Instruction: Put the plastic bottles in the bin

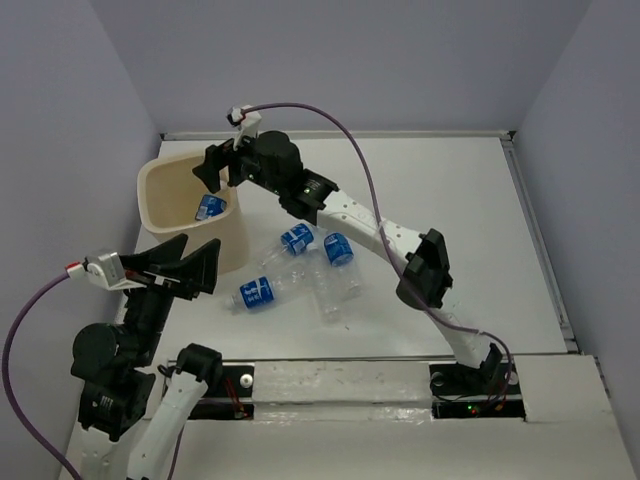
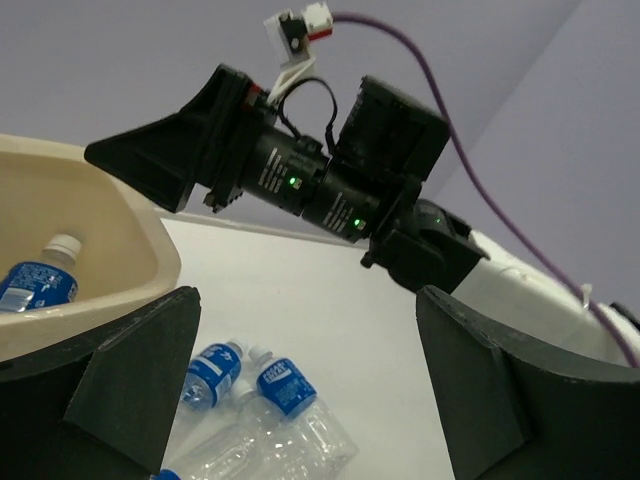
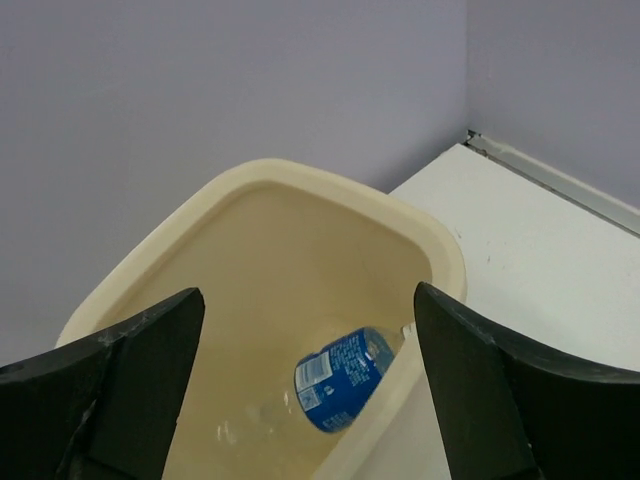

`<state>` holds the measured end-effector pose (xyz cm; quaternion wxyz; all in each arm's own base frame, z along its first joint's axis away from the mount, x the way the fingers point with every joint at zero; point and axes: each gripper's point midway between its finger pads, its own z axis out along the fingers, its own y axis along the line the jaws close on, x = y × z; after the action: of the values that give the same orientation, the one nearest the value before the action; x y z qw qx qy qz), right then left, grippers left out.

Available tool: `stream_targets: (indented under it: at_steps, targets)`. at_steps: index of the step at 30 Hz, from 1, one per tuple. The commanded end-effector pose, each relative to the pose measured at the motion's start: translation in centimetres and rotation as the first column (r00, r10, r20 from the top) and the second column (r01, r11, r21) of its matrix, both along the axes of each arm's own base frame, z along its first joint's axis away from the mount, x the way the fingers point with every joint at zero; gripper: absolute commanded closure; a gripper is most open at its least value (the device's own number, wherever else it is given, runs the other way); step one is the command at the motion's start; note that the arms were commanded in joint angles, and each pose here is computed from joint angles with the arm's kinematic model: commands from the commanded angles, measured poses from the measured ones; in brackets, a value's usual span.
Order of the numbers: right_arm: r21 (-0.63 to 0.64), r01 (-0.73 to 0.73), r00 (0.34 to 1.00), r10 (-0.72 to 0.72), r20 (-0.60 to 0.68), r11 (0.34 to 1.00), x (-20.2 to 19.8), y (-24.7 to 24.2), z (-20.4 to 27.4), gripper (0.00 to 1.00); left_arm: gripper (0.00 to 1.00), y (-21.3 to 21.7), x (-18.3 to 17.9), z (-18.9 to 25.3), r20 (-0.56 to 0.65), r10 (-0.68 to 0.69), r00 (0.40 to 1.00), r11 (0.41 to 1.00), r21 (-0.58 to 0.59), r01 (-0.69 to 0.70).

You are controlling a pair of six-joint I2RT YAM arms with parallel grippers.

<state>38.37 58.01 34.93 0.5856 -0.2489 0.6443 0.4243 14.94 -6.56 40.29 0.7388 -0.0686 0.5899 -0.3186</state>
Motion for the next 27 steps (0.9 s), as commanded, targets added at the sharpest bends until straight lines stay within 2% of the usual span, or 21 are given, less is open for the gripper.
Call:
stream_targets:
  at_steps: [1,2,4,5,6,7,8,9,10,12,14,15,16,17,18,19,20,23,27]
  targets:
    - [0.104,0.014,0.989,-0.029,0.142,0.994,-4.1,-6.3,11.3,0.13,0.01,-4.1,1.2,-2.3,-0.073,-0.185,0.98,0.979,0.073,0.191]
    - [0.028,0.026,0.995,-0.029,0.099,0.999,-4.2,-6.6,7.4,0.15,0.01,-5.0,1.4,-2.5,-0.081,-0.228,0.97,0.969,0.074,0.234]
    - [-0.007,0.075,0.994,-0.074,0.076,0.997,-4.1,-9.1,5.8,0.22,0.01,-7.3,1.3,-3.6,-0.111,-0.354,0.928,0.929,0.075,0.363]
    - [0.017,0.126,0.989,-0.127,0.078,0.992,-4.2,-12.0,7.4,0.24,0.01,-8.3,2.3,-4.7,-0.143,-0.39,0.91,0.916,0.045,0.4]
    - [-0.055,0.154,0.988,-0.153,0.011,0.987,-3.9,-13.4,2.7,0.34,0.01,-8.9,2.6,-5.4,-0.163,-0.414,0.895,0.905,0.028,0.424]
    - [-0.068,0.193,0.981,-0.194,-0.016,0.979,-3.6,-15.1,1.6,0.38,0.01,-9.6,3.5,-7.0,-0.211,-0.431,0.877,0.896,0.011,0.443]
    - [-0.042,0.241,0.97,-0.242,-0.023,0.97,-3.3,-18.4,2.7,0.42,0.01,-9.8,3.9,-7.0,-0.209,-0.439,0.874,0.894,-0.008,0.448]
    - [-0.051,0.268,0.961,-0.27,-0.055,0.962,-3.1,-20.3,1.5,0.54,0.01,-10.0,4.3,-7.9,-0.235,-0.437,0.868,0.895,-0.019,0.445]
    - [-0.104,0.271,0.95,-0.284,-0.134,0.957,-3.5,-21.8,-2.9,0.6,0.01,-10.1,5.2,-8.6,-0.253,-0.424,0.87,0.902,-0.028,0.431]
    - [-0.095,0.317,0.927,-0.33,-0.18,0.944,-3.6,-26.0,-3.8,0.65,0.01,-10.6,5.7,-9.2,-0.27,-0.432,0.861,0.898,-0.04,0.438]
    - [-0.201,0.314,0.901,-0.358,-0.245,0.928,-4.5,-28.0,-8.6,0.63,0.02,-11.2,6.5,-10.5,-0.315,-0.419,0.852,0.904,-0.053,0.425]
    - [-0.27,0.313,0.885,-0.383,-0.266,0.911,-4.9,-29.2,-10.5,0.53,0.02,-10.9,7.2,-11.3,-0.338,-0.376,0.863,0.923,-0.05,0.382]
    - [-0.288,0.308,0.883,-0.385,-0.268,0.907,-5.0,-29.3,-11.3,0.45,0.02,-11.3,6.9,-11.6,-0.35,-0.389,0.852,0.916,-0.049,0.398]
    - [-0.346,0.29,0.87,-0.396,-0.293,0.893,-5.5,-29.7,-13.2,0.3,0.02,-11.1,7.3,-12.8,-0.393,-0.341,0.854,0.935,-0.049,0.351]
    - [-0.372,0.274,0.867,-0.396,-0.303,0.887,-5.7,-29.7,-14.1,0.3,0.02,-10.6,7.7,-13.8,-0.42,-0.305,0.855,0.947,-0.041,0.318]
    - [-0.422,0.253,0.859,-0.403,-0.315,0.87,-5.8,-29.9,-15.9,0.2,0.02,-10.5,7.7,-15.7,-0.483,-0.264,0.835,0.958,-0.033,0.283]
    - [-0.444,0.245,0.855,-0.408,-0.321,0.862,-5.9,-30.0,-16.6,0.15,0.02,-10.4,7.6,-16.6,-0.511,-0.244,0.824,0.964,-0.032,0.266]
    - [-0.512,0.187,0.85,-0.399,-0.343,0.838,-5.9,-30.0,-19.1,0.12,0.02,-10.1,6.9,-19.4,-0.595,-0.186,0.782,0.976,-0.02,0.217]
    - [-0.555,0.106,0.846,-0.368,-0.386,0.825,-6.4,-29.4,-21.6,0.16,0.02,-9.8,6.4,-21.6,-0.649,-0.142,0.748,0.979,0.022,0.205]
